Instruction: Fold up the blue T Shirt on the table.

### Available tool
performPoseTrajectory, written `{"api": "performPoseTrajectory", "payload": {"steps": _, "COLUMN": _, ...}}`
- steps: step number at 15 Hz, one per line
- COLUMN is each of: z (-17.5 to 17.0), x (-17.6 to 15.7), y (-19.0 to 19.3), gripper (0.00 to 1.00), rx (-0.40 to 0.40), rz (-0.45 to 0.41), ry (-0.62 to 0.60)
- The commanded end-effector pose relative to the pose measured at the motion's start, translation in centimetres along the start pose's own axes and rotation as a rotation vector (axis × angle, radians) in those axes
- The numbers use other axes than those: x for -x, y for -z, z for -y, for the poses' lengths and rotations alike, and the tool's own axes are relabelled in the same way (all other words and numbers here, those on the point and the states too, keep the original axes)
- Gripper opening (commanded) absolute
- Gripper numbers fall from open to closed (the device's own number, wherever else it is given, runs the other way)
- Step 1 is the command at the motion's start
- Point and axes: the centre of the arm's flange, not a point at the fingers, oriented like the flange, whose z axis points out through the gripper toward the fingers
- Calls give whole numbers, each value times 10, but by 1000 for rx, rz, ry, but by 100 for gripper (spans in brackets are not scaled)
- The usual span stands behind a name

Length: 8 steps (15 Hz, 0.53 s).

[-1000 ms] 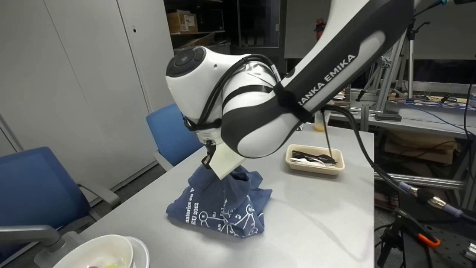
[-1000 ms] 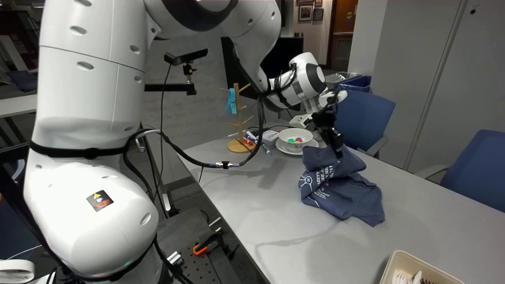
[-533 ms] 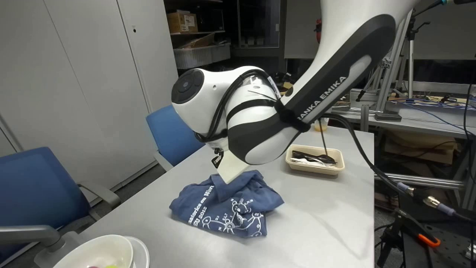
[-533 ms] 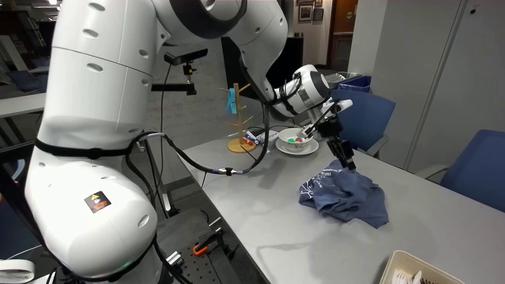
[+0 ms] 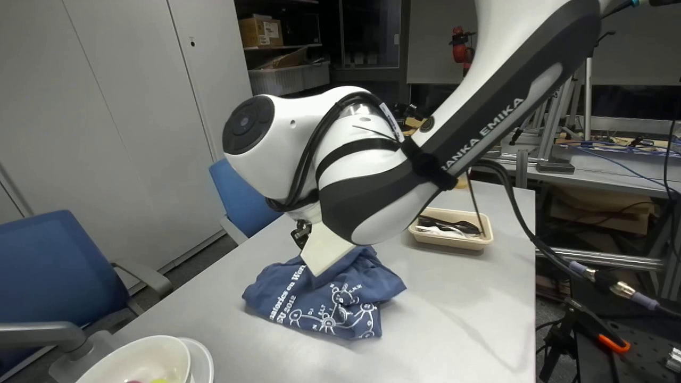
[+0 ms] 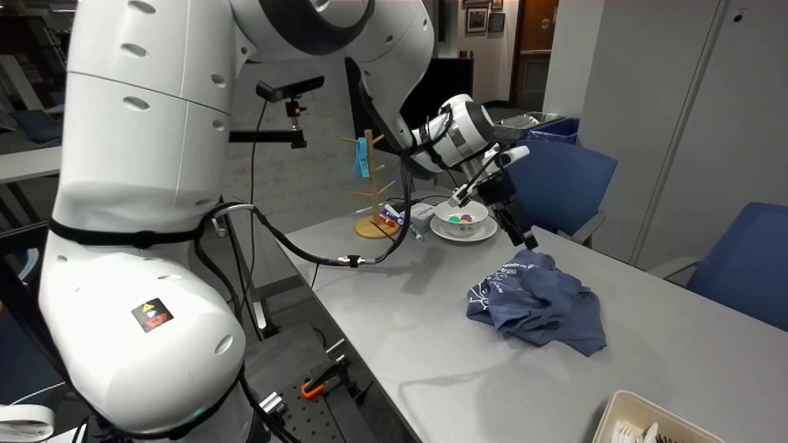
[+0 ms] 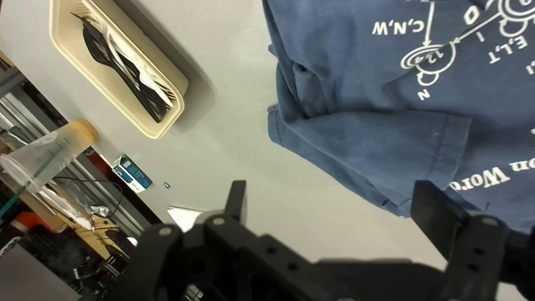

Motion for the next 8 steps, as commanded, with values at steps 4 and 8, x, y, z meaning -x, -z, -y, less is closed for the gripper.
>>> {"api": "performPoseTrajectory", "payload": {"steps": 4, "z": -27, "x": 37, "y": 59, "gripper": 100, "rx": -94, "rz": -5, "ry": 53}}
{"api": "performPoseTrajectory", "payload": {"steps": 8, "z": -49, "x": 64, "y": 93, "gripper": 100, "rx": -168, "rz": 8, "ry": 105}}
